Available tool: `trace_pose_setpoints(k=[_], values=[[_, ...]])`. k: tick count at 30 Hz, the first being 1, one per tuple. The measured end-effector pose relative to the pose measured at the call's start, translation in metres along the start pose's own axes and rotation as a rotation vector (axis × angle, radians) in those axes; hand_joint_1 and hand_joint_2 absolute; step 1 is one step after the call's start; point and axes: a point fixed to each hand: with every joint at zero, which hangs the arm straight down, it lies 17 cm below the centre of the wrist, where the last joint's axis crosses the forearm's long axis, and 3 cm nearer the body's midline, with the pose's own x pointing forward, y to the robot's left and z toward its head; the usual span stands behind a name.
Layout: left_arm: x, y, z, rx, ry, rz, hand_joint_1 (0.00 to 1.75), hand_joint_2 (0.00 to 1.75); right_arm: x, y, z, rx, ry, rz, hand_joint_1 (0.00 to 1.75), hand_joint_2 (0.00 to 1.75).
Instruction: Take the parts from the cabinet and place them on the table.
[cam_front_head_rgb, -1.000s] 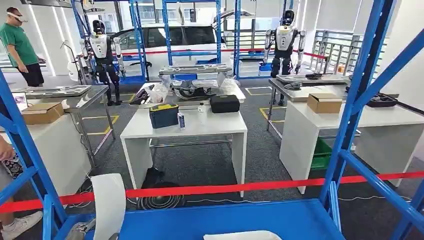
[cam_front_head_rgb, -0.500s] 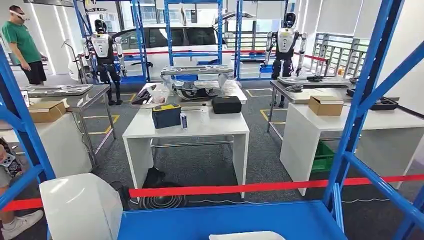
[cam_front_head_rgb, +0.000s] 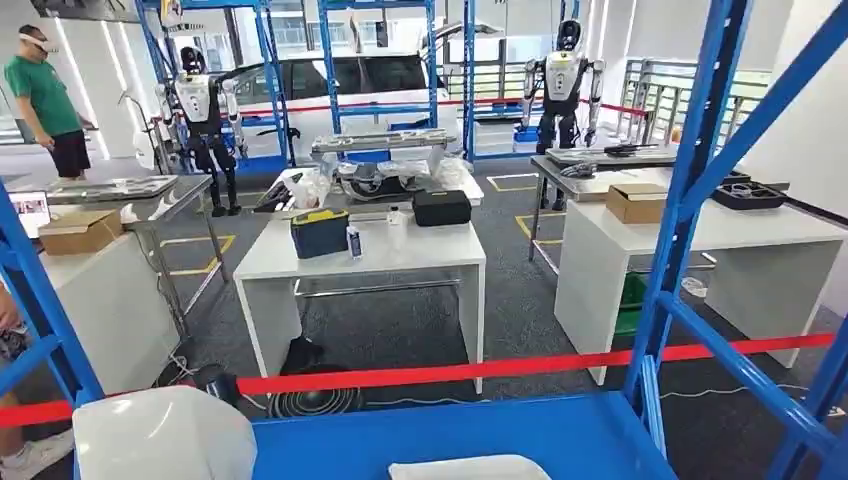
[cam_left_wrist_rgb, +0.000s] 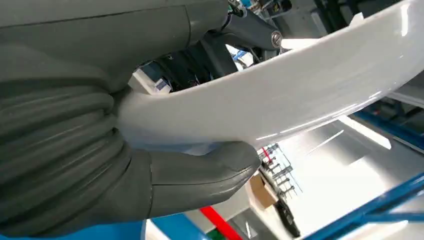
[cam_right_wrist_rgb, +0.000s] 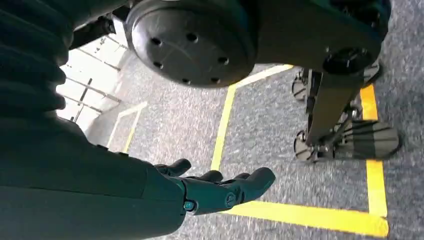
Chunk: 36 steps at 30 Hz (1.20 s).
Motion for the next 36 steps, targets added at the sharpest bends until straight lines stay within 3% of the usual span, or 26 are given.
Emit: trace_pose_setpoints(k=[21, 36], values=[[0.009, -0.015, 0.03, -0.011, 0.034, 0.087, 1.75, 1.75, 0.007, -0.013, 0.003, -0.018, -0.052, -0.012, 0.0, 1.75], [-0.012, -0.034, 0.023, -0.054, 0.079, 0.136, 1.75, 1.75, 0.011, -0.016, 0.004, -0.016, -0.064, -0.054, 0.0, 1.75]])
